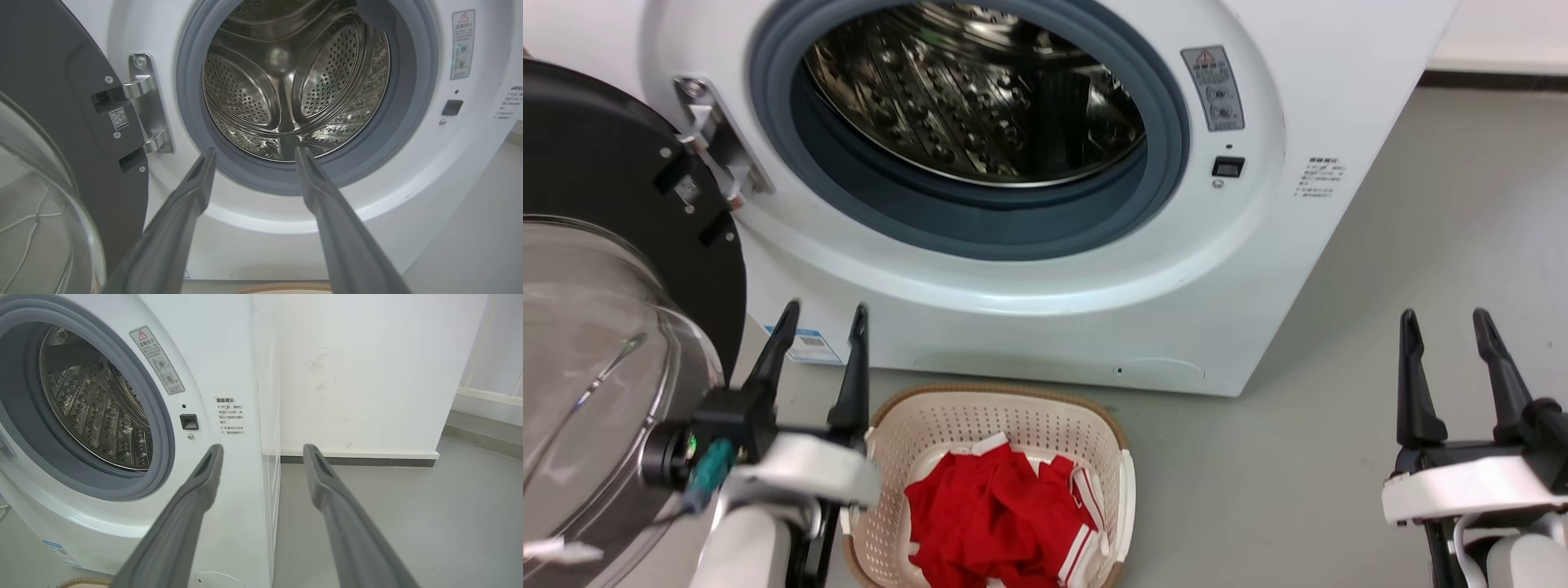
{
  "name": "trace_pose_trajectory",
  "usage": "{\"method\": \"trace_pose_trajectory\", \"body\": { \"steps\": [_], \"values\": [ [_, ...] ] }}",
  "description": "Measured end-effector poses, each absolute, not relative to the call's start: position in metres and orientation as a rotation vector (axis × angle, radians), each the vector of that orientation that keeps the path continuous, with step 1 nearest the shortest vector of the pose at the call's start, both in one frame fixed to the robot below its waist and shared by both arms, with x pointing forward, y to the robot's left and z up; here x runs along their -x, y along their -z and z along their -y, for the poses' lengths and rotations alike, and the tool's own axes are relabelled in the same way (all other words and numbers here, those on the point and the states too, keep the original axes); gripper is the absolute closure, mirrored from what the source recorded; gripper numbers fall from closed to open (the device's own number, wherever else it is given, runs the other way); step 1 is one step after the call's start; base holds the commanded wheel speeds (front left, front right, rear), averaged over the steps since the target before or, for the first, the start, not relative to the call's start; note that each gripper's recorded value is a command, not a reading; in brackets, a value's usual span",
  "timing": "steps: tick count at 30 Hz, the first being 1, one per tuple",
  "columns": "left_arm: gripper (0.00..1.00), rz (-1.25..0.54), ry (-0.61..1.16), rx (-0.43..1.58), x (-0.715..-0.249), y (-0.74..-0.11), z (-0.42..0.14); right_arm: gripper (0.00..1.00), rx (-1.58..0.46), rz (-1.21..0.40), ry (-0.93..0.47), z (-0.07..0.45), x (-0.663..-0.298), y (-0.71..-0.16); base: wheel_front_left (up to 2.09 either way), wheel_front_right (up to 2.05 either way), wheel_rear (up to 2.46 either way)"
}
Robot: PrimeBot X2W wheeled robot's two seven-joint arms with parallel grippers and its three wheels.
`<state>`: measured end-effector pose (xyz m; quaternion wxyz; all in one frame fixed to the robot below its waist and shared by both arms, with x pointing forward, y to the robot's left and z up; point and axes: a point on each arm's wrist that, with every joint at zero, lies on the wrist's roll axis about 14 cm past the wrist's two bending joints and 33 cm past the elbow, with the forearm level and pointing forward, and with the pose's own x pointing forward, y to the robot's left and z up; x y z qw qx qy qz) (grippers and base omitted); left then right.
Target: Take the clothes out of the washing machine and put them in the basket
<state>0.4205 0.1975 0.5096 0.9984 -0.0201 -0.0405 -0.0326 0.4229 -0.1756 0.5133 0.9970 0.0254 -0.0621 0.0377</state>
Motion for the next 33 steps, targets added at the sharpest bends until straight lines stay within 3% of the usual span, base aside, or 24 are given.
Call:
{"method": "trace_pose_trajectory", "body": {
  "steps": [15,33],
  "values": [
    [0.00,0.105,0.004,0.002,-0.360,-0.514,-0.197,0.00,-0.060,0.123,-0.042,0.188,-0.384,-0.517,0.00,0.00,0.00],
    [0.00,0.150,0.055,-0.044,-0.357,-0.528,-0.182,0.00,-0.067,0.131,-0.008,0.200,-0.361,-0.520,0.00,0.00,0.00]
  ]
}}
